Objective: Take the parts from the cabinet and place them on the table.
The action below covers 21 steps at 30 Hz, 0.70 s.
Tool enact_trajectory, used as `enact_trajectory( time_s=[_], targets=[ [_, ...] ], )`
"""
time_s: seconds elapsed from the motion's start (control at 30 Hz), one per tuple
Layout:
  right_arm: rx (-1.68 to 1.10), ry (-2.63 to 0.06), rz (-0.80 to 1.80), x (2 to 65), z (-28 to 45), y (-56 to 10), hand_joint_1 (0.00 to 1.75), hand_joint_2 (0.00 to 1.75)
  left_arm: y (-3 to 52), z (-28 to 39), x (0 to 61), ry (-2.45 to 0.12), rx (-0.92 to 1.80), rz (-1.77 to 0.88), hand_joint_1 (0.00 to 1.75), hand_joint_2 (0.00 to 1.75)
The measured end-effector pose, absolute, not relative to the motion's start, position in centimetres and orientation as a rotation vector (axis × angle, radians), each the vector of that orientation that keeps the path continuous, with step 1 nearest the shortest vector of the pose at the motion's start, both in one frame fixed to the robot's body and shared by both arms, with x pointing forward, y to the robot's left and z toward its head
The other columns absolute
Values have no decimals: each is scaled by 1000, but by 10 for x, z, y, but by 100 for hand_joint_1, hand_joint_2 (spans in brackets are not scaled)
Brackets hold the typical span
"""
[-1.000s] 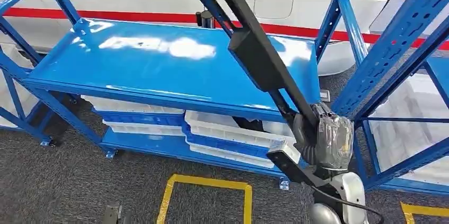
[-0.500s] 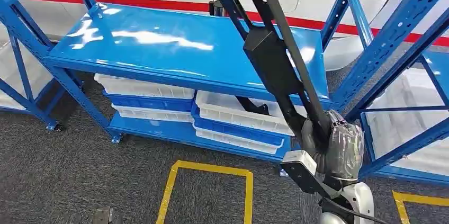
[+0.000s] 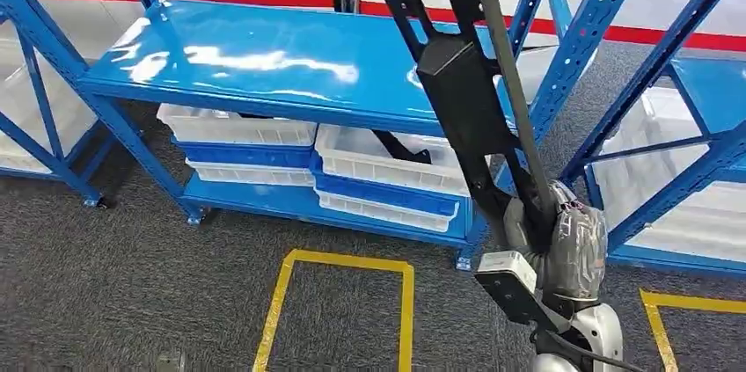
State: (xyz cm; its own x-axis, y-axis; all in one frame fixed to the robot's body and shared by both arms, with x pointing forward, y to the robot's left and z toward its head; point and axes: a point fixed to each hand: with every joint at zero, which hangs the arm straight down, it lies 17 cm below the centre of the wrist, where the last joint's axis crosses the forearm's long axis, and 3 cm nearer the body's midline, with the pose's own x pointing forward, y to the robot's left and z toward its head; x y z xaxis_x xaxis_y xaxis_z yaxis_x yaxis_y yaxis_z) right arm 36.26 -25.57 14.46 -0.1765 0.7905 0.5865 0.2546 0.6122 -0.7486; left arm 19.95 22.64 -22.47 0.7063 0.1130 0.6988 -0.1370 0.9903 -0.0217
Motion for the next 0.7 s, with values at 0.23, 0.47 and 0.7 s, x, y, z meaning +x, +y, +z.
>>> enact_trajectory(
  time_s=[0.23, 0.47, 0.7],
  targets=[
    [-869, -1747, 599, 366, 149, -255, 171, 175, 230, -222, 207, -792, 39, 156, 0, 0],
    [-869, -1754, 601, 368, 149, -256, 171, 175, 237, -223, 205, -783, 51, 187, 0, 0],
    [-866, -1765, 605, 374, 150, -252, 171, 175, 240, -224, 203, -778, 53, 208, 0, 0]
  ],
)
